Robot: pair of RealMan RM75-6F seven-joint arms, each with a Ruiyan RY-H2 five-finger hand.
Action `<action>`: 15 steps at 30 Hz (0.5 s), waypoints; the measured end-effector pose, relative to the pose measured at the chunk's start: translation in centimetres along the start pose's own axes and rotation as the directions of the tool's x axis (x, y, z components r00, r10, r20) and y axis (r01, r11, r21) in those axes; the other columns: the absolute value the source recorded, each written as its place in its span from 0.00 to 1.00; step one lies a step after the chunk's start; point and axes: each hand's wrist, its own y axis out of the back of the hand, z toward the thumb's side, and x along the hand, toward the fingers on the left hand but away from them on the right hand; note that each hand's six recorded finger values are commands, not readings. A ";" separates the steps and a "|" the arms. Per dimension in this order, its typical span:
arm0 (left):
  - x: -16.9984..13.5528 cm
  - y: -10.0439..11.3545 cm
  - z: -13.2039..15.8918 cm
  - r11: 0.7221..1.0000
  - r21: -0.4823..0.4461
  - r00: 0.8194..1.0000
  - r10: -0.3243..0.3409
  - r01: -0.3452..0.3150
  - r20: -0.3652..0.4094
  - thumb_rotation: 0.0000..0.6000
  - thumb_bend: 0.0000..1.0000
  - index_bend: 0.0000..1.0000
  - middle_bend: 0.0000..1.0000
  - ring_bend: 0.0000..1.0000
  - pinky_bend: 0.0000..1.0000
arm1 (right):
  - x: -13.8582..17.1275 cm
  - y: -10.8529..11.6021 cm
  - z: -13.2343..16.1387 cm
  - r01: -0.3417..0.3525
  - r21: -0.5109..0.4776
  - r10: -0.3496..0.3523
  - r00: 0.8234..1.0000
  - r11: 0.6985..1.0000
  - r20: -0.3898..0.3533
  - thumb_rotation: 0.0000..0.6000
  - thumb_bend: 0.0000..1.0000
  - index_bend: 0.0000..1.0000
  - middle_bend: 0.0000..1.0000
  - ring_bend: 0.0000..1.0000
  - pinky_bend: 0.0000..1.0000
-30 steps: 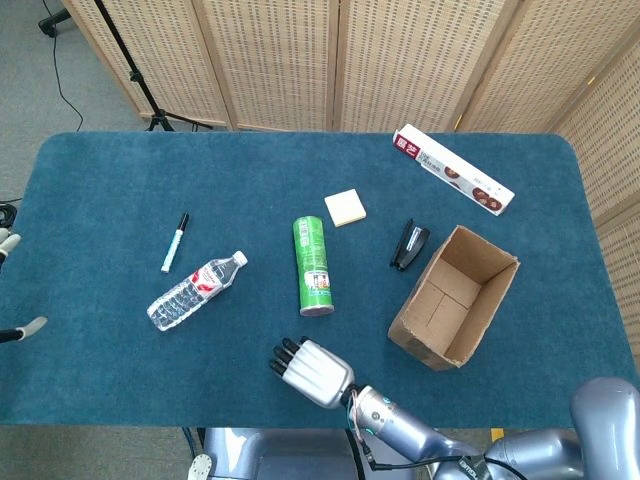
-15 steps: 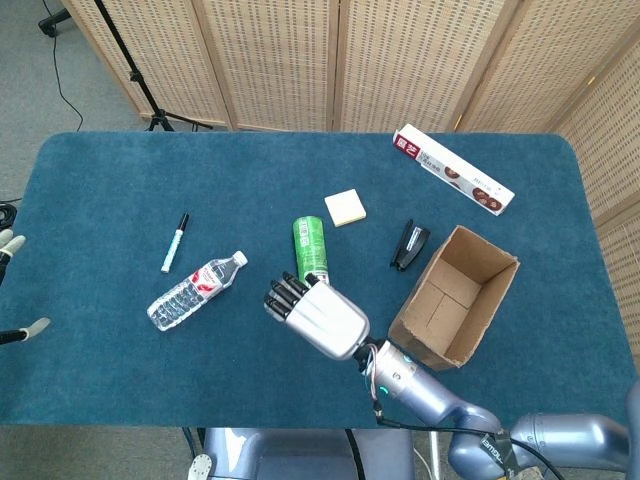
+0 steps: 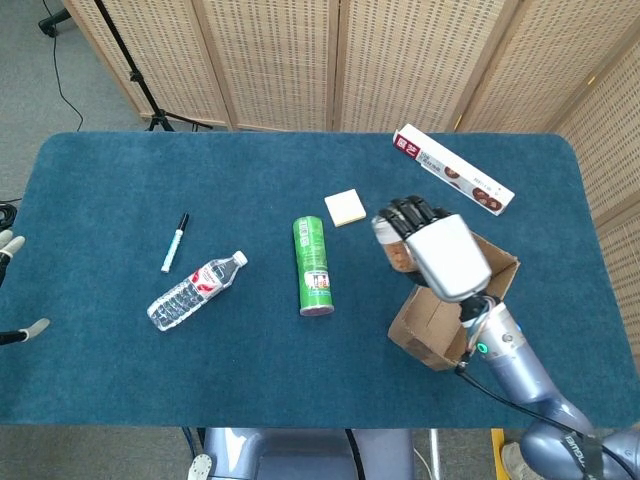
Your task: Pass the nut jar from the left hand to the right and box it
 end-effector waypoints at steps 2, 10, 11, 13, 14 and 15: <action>0.0 -0.1 0.0 1.000 -0.003 1.000 -0.007 0.007 0.001 1.00 0.00 0.00 0.00 0.00 0.03 | 1.6 -0.1 -2.3 -0.028 -0.029 0.030 0.997 0.999 0.066 1.00 0.62 0.64 0.63 0.49 0.55; -0.1 -0.2 0.4 1.000 0.000 1.000 -0.014 0.014 0.017 1.00 0.00 0.00 0.00 0.00 0.03 | 6.1 -3.3 -6.7 -0.143 -0.128 0.168 0.963 0.981 0.211 1.00 0.65 0.64 0.63 0.49 0.55; -0.2 -0.2 0.4 1.000 0.001 1.000 -0.015 0.015 0.017 1.00 0.00 0.00 0.00 0.00 0.03 | 6.2 -3.8 -6.9 -0.154 -0.142 0.182 0.959 0.978 0.217 1.00 0.65 0.64 0.63 0.49 0.55; -0.2 -0.2 0.3 1.000 0.001 1.000 -0.015 0.015 0.014 1.00 0.00 0.00 0.00 0.00 0.03 | 6.4 -5.1 -7.4 -0.179 -0.177 0.218 0.949 0.968 0.229 1.00 0.65 0.64 0.63 0.49 0.55; -0.2 -0.2 0.3 1.000 0.000 1.000 -0.015 0.015 0.012 1.00 0.00 0.00 0.00 0.00 0.03 | 6.5 -5.7 -7.6 -0.191 -0.191 0.234 0.944 0.963 0.234 1.00 0.65 0.64 0.63 0.49 0.55; -0.2 -0.2 0.3 1.000 0.000 1.000 -0.014 0.014 0.011 1.00 0.00 0.00 0.00 0.00 0.03 | 6.6 -6.2 -7.8 -0.202 -0.204 0.249 0.939 0.958 0.239 1.00 0.65 0.64 0.63 0.49 0.55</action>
